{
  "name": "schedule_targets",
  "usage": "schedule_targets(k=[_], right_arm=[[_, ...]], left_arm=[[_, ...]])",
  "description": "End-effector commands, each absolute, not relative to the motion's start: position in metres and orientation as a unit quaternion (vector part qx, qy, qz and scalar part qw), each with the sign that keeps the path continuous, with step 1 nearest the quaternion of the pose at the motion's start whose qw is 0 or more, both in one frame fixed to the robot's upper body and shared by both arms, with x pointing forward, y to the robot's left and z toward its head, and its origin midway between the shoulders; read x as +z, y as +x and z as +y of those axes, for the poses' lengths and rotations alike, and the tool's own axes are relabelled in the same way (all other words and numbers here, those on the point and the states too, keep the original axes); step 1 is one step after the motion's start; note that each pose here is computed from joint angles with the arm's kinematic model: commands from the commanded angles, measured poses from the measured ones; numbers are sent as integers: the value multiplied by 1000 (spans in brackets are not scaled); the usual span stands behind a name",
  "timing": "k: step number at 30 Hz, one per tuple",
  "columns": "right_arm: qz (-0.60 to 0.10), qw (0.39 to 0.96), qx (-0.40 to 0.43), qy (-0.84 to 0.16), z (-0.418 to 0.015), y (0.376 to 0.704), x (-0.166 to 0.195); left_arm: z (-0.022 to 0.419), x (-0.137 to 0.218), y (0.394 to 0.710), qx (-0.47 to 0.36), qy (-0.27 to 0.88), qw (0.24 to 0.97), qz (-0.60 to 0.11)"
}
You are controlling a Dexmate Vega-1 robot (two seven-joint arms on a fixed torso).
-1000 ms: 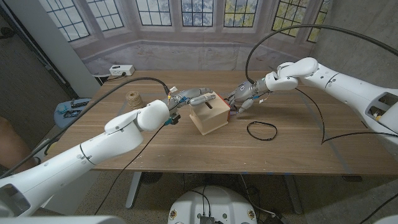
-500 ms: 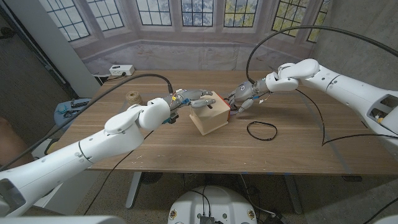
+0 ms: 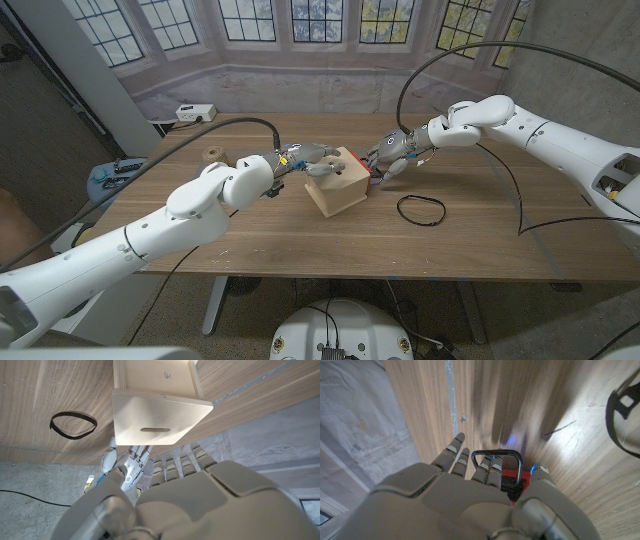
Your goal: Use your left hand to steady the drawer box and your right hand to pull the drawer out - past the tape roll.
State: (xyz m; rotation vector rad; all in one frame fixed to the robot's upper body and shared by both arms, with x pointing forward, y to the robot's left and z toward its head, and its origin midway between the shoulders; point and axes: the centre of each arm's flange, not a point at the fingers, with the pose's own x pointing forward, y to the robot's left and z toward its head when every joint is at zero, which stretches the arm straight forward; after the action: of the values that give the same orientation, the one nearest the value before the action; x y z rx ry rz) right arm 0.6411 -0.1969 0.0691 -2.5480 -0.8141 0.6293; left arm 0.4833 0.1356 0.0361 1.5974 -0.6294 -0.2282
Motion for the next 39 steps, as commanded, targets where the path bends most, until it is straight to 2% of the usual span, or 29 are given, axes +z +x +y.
schedule_targets(k=[1, 39], right_arm=[[-288, 199, 223, -910, -197, 643, 69], [-287, 209, 208, -912, -196, 638, 67]], left_arm=[[135, 32, 484, -98, 737, 616, -260], [137, 12, 488, -131, 732, 628, -228]])
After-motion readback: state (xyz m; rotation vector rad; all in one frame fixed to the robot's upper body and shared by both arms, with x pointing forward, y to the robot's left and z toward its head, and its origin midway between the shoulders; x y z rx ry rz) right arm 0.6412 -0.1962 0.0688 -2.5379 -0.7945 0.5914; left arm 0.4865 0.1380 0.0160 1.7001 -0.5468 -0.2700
